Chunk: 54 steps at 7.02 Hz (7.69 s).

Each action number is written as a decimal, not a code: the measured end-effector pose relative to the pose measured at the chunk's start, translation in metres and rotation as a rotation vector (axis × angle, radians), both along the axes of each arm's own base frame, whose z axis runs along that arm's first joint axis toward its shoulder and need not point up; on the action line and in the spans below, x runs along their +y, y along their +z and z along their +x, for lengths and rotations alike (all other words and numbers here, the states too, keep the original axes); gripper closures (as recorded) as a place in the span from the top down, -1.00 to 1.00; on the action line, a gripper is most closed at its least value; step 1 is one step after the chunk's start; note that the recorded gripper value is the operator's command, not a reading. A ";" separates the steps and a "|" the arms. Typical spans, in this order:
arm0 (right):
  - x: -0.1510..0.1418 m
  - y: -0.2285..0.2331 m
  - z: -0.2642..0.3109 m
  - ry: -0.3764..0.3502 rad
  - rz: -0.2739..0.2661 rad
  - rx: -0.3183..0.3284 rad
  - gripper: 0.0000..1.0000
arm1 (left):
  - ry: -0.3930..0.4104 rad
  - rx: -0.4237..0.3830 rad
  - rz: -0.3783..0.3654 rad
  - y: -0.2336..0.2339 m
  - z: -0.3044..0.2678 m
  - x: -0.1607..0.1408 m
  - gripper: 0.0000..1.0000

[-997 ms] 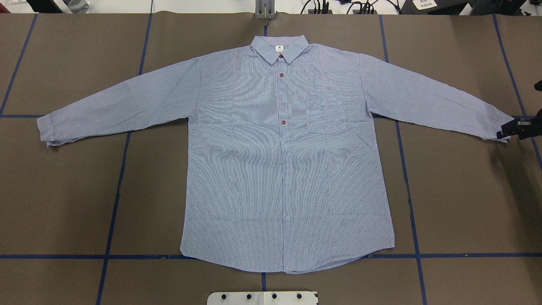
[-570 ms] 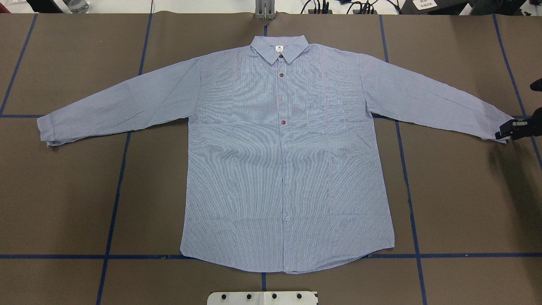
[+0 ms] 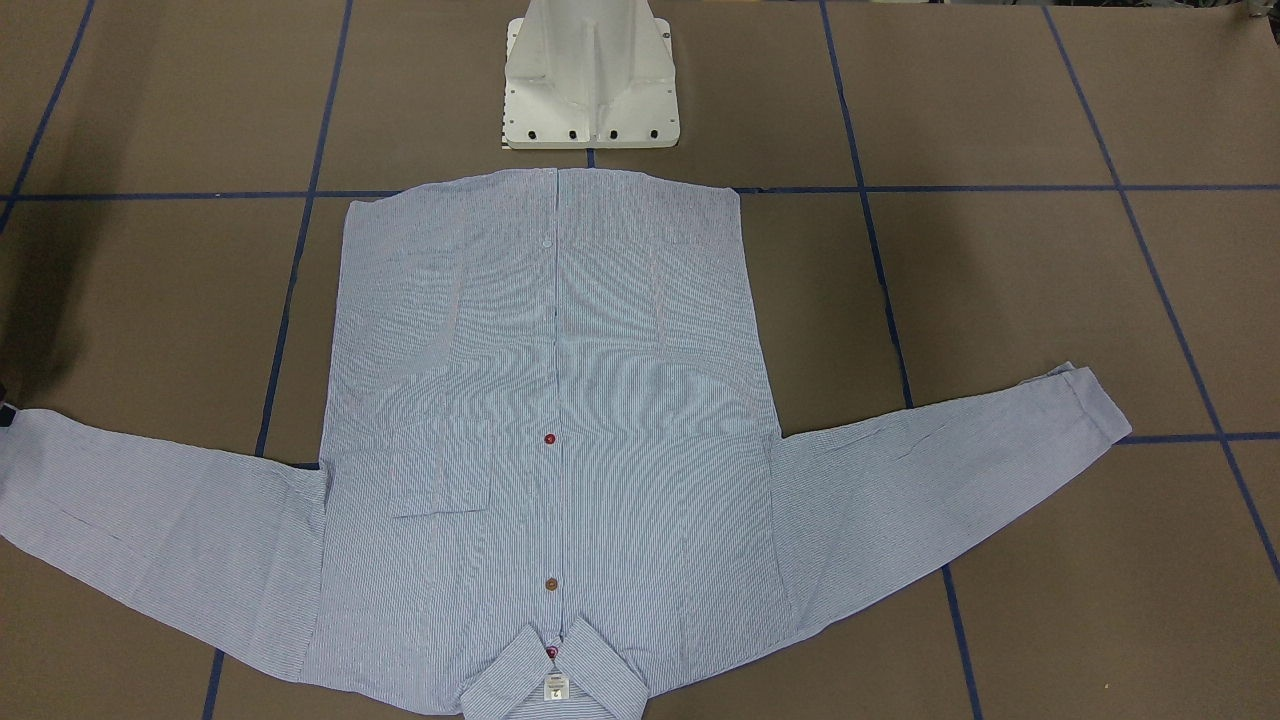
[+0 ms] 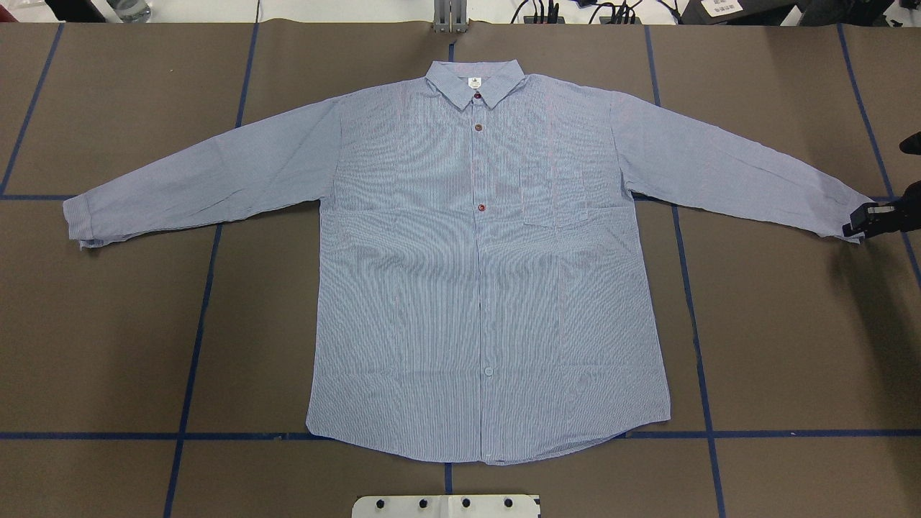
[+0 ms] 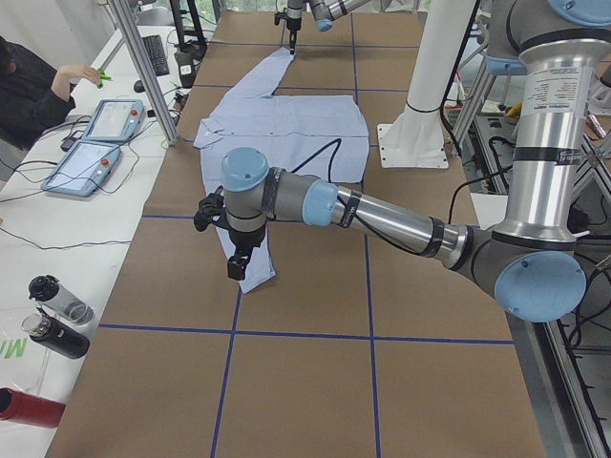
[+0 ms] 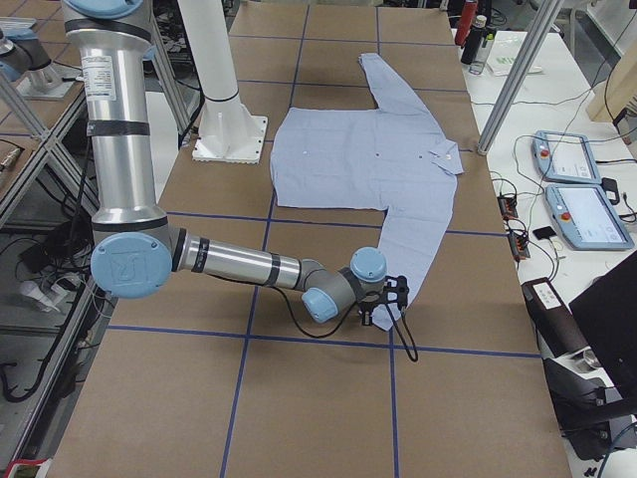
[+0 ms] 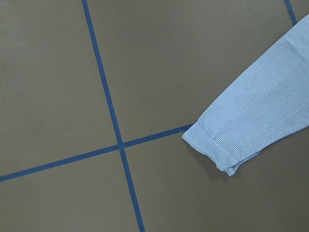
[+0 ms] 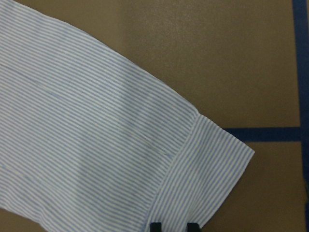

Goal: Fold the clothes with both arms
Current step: 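Lower the right gripper onto the cuff of the sleeve nearest it and grasp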

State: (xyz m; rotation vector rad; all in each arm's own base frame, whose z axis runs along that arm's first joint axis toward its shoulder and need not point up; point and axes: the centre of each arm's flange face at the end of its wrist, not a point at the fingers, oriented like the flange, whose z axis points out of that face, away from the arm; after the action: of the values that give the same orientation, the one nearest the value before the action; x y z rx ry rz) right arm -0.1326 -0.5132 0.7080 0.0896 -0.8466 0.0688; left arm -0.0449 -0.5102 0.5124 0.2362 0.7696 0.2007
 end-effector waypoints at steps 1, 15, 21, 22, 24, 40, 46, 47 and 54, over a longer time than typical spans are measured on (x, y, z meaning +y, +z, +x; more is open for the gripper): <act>0.001 0.001 0.000 0.001 -0.002 0.001 -0.41 | -0.004 0.001 -0.004 -0.001 0.000 0.000 0.99; 0.011 0.012 0.011 0.012 -0.026 0.008 -1.00 | -0.020 0.006 -0.010 -0.005 0.000 0.000 0.99; 0.006 0.002 0.017 0.026 -0.011 0.000 -1.00 | -0.030 0.008 -0.016 -0.008 0.000 0.000 0.99; 0.004 -0.005 0.021 0.031 -0.001 -0.012 -1.00 | -0.031 0.008 -0.016 -0.008 0.000 0.000 0.99; 0.002 -0.010 0.029 0.040 0.000 -0.030 -0.22 | -0.031 0.008 -0.016 -0.008 0.000 0.000 0.99; -0.002 0.005 0.007 0.024 -0.088 0.055 -0.08 | -0.032 0.009 -0.008 -0.011 -0.001 0.000 0.99; -0.003 0.003 0.005 0.021 -0.081 0.059 -0.05 | -0.039 0.011 -0.006 -0.017 0.000 0.001 0.99; -0.004 0.003 0.005 0.019 -0.079 0.059 -0.02 | -0.039 0.011 -0.006 -0.017 0.000 0.001 0.99; -0.002 0.003 0.001 0.006 -0.075 0.059 -1.00 | -0.041 0.011 -0.003 -0.019 -0.001 0.001 0.99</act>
State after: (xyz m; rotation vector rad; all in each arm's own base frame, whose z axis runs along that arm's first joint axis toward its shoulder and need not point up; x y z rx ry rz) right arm -0.1319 -0.5151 0.7113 0.0235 -0.7842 0.1031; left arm -0.0457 -0.5092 0.4935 0.2506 0.7757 0.1595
